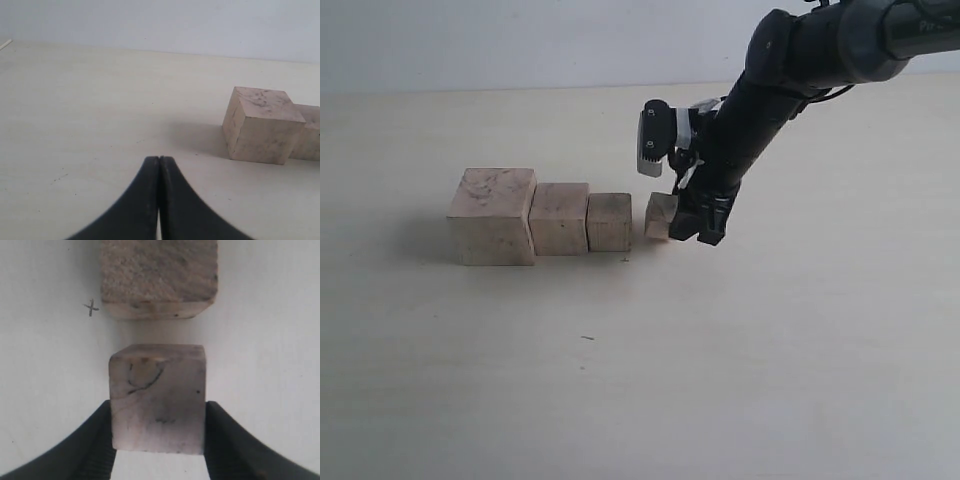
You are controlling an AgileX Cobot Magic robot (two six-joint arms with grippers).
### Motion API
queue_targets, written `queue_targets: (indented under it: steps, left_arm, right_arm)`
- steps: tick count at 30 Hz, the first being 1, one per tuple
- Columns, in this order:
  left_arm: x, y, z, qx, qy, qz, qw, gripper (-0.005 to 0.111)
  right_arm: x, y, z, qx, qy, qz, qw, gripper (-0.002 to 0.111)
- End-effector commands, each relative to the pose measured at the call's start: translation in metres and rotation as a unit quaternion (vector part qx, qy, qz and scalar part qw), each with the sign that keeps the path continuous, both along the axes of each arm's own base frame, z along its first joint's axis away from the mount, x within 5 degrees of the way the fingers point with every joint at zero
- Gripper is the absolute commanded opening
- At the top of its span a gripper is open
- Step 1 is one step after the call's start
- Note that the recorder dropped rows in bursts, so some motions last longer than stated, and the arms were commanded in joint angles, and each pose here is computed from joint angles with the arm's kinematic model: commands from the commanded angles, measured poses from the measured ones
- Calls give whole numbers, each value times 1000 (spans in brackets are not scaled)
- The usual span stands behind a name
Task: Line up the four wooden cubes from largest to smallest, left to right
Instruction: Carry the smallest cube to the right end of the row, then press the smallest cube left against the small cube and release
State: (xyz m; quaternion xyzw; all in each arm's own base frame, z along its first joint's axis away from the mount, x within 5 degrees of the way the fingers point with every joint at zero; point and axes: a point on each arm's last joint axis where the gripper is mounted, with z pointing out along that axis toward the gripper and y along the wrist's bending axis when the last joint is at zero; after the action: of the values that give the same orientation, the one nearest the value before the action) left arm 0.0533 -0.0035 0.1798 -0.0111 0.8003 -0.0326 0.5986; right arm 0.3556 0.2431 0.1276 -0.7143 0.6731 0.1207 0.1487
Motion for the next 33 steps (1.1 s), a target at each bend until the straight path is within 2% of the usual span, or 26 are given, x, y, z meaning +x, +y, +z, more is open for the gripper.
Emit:
queue_targets:
  steps: [1,12,28,30,33]
  left_arm:
    - [0,0,2,1,-9,1,1000,0]
    - [0,0,2,1,-9,1,1000,0]
    - [0,0,2,1,-9,1,1000,0]
    - [0,0,2,1,-9,1,1000,0]
    - [0,0,2,1,-9,1,1000,0]
  right_arm:
    - [1,3,-3,10,-1,4,1000,0]
    - [-1,8,-10,40,13,13,999,0]
    - [0,9,-10,42,11,6,999,0]
    - [0,9,-10,42,12,6,999,3]
    - [0,9,-10,45,13,4,999,14]
